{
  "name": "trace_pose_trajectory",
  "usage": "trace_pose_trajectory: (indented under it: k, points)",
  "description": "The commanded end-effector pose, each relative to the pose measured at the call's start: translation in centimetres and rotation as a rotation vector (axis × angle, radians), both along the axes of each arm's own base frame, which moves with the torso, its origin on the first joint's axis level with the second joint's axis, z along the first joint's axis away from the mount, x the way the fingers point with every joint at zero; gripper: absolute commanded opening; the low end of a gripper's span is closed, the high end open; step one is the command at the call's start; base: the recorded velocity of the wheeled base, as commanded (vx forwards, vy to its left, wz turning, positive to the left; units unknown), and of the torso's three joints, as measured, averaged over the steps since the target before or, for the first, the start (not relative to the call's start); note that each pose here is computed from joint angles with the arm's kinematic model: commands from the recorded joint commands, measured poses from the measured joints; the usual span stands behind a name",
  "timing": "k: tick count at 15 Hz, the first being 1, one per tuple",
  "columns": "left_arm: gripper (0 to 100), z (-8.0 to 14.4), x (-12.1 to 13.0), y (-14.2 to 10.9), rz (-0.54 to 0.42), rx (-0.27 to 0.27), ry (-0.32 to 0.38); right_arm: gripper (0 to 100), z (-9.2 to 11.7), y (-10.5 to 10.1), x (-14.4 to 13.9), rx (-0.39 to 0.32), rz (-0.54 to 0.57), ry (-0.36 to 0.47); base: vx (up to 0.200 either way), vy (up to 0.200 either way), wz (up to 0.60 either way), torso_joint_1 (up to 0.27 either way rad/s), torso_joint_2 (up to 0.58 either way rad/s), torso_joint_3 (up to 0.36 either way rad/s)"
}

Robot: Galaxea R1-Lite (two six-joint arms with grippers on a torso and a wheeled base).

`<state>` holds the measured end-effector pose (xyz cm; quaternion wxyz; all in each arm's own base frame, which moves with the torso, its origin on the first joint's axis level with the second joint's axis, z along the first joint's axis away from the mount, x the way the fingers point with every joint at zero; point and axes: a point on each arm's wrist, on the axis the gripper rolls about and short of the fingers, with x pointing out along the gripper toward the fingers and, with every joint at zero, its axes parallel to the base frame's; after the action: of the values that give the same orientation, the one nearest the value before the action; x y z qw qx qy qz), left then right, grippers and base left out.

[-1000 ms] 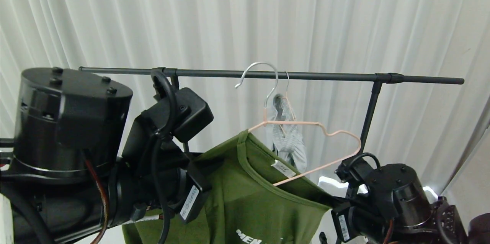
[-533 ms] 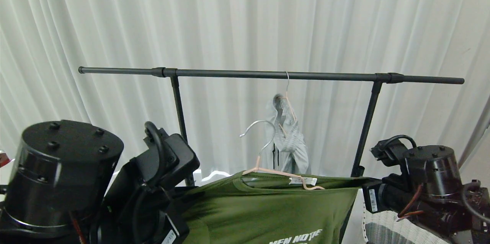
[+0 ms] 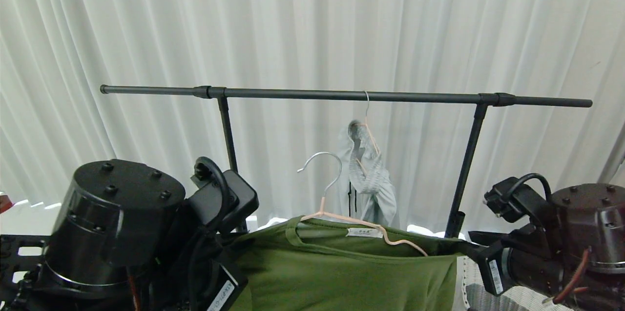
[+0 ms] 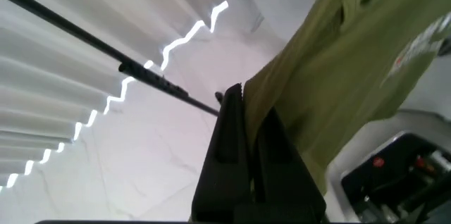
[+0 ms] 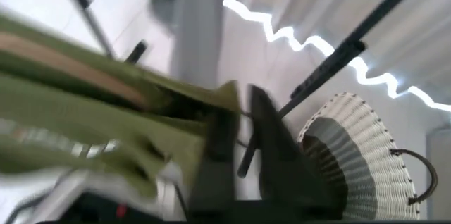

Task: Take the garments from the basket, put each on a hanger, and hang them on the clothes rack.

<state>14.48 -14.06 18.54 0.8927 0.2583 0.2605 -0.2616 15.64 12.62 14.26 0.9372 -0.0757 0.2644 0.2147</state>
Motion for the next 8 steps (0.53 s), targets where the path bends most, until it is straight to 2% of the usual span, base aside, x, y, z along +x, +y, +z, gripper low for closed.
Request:
trace_pose_trajectory:
  k: [1,4,6,8]
  points:
    - [0,0.0,0.1,-0.2,0.004,-0.018,-0.005,100,2.3,0.0,-2.8,0.054,0.106,-0.054,0.0,0.0,0.0,0.0,0.0,0.0]
    - [0,0.4,-0.3,-0.6,-0.027,-0.062,-0.027,100,2.9,0.4,-4.7,0.054,0.206,-0.049,0.0,0.0,0.0,0.0,0.0,0.0]
    - [0,0.6,-0.7,-0.5,-0.061,-0.089,-0.023,100,3.7,0.8,-4.6,0.066,0.248,-0.049,0.0,0.0,0.0,0.0,0.0,0.0]
    - [0,1.1,-1.4,-0.2,-0.128,-0.139,-0.027,100,4.8,1.5,-4.4,0.093,0.372,-0.025,0.0,0.0,0.0,0.0,0.0,0.0]
